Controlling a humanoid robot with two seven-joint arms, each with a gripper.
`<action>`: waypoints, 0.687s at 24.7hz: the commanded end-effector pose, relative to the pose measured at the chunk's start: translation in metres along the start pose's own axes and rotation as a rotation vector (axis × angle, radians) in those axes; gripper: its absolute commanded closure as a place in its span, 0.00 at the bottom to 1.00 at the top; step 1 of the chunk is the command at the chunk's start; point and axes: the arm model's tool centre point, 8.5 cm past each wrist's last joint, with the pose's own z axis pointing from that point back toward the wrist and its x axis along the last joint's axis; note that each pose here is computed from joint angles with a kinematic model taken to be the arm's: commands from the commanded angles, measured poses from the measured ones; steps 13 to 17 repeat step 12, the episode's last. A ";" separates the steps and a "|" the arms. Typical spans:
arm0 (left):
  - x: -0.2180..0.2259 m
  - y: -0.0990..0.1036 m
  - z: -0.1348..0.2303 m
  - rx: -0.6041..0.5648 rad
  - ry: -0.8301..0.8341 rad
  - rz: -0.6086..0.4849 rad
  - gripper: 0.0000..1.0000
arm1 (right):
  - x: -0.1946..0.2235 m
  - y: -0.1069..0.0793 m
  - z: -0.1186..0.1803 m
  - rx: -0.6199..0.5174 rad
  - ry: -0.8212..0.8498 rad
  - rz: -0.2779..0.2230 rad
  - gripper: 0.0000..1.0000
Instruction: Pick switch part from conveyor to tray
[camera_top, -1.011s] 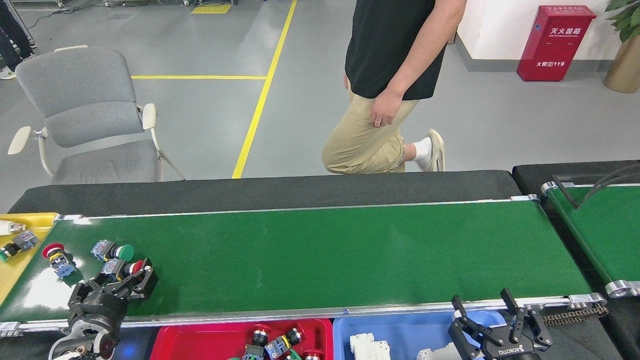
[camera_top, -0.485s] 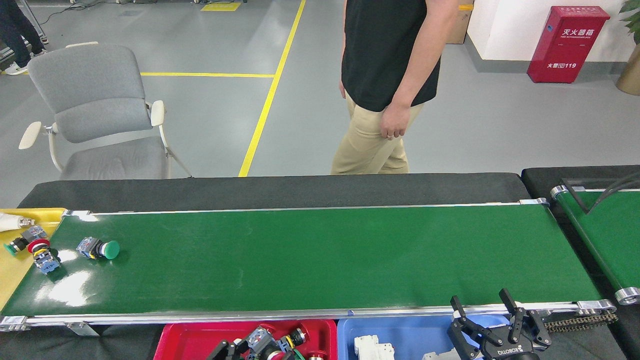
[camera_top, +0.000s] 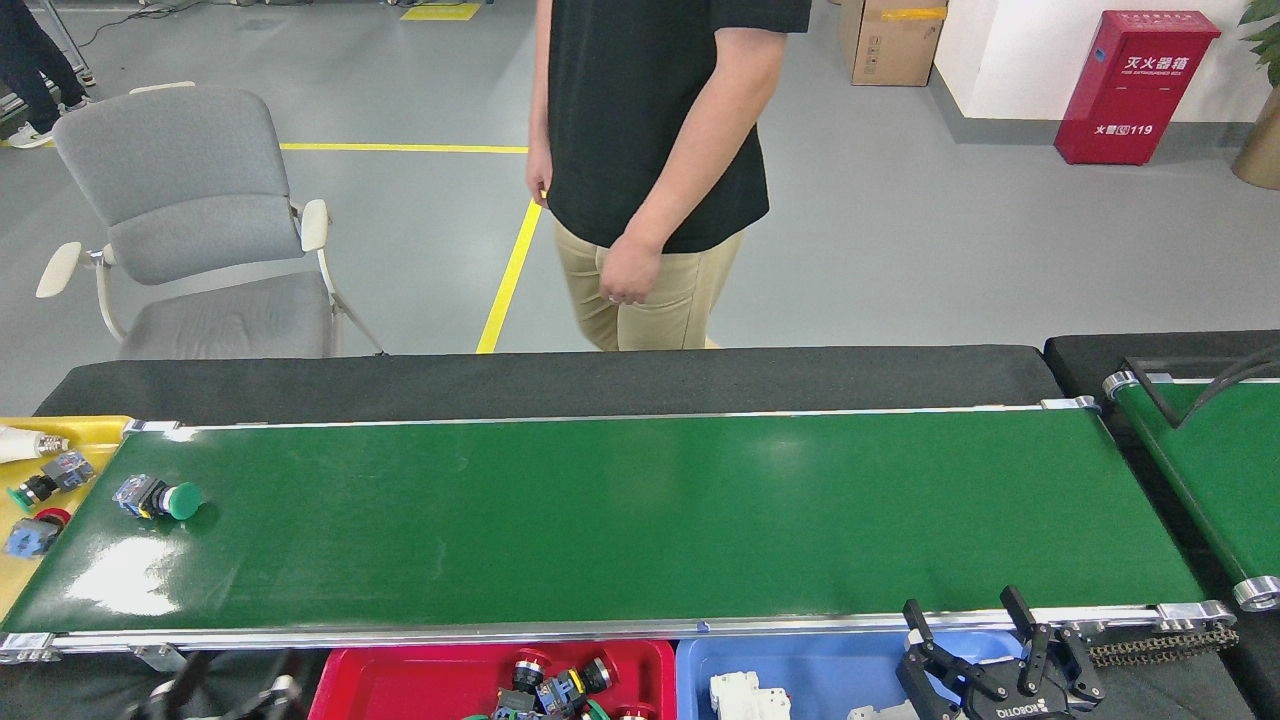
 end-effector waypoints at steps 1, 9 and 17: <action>-0.009 0.011 0.002 0.047 0.009 -0.042 0.00 | 0.002 -0.006 -0.001 -0.020 0.000 -0.002 0.00; -0.018 0.025 -0.004 0.067 -0.018 -0.143 0.00 | 0.004 -0.005 -0.002 -0.021 0.006 -0.012 0.00; -0.017 0.027 -0.008 0.057 -0.023 -0.179 0.00 | 0.004 -0.004 -0.001 -0.017 0.005 -0.012 0.00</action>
